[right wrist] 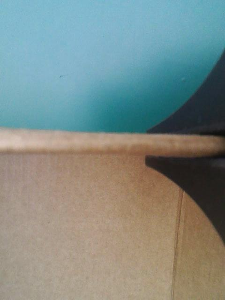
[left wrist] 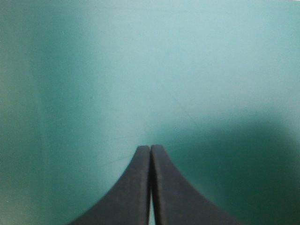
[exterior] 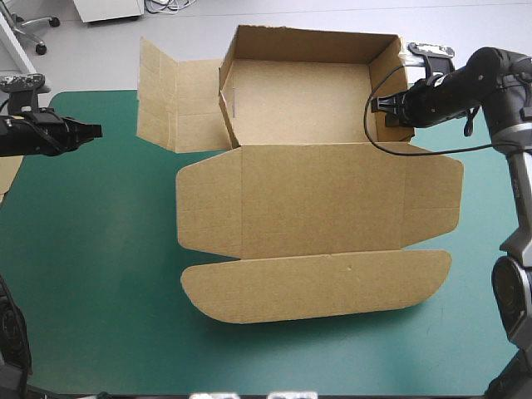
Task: Fold the box
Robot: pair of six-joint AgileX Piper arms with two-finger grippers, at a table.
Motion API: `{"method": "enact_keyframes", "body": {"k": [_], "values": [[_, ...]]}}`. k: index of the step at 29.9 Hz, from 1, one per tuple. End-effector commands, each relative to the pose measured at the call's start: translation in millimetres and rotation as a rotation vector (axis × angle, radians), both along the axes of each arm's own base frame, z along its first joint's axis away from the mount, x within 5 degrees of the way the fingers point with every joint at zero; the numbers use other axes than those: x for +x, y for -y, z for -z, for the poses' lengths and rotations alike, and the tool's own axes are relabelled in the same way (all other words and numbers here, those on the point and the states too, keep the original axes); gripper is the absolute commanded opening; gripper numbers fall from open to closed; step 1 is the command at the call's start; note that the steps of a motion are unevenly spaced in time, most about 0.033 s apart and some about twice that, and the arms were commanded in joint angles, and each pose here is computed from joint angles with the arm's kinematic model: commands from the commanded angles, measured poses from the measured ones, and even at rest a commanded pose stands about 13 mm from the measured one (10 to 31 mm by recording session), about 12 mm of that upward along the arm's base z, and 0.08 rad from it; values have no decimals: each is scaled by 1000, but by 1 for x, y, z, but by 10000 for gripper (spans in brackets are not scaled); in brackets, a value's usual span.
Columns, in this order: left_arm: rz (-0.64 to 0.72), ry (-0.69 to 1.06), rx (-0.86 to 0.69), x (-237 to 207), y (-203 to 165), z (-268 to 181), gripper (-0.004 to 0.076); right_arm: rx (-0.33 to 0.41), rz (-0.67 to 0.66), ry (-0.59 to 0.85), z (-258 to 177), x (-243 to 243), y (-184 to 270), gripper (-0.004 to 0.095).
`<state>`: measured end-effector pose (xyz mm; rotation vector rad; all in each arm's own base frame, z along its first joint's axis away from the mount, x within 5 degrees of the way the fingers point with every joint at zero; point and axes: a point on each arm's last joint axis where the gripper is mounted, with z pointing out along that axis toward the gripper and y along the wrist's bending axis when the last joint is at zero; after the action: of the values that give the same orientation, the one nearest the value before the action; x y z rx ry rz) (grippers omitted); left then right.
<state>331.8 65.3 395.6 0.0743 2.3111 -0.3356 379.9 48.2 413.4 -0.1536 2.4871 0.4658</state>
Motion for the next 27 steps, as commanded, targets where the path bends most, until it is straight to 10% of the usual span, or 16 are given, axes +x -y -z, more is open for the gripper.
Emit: {"method": "enact_keyframes", "body": {"k": [1,27], "values": [[-41,53,-50,-1,2,-2,-15,118,-57,113,-43,-28,-7,-33],[246,34,-579,-14,30,24,-15,125,-209,27,-19,-34,-57,-32]]}}
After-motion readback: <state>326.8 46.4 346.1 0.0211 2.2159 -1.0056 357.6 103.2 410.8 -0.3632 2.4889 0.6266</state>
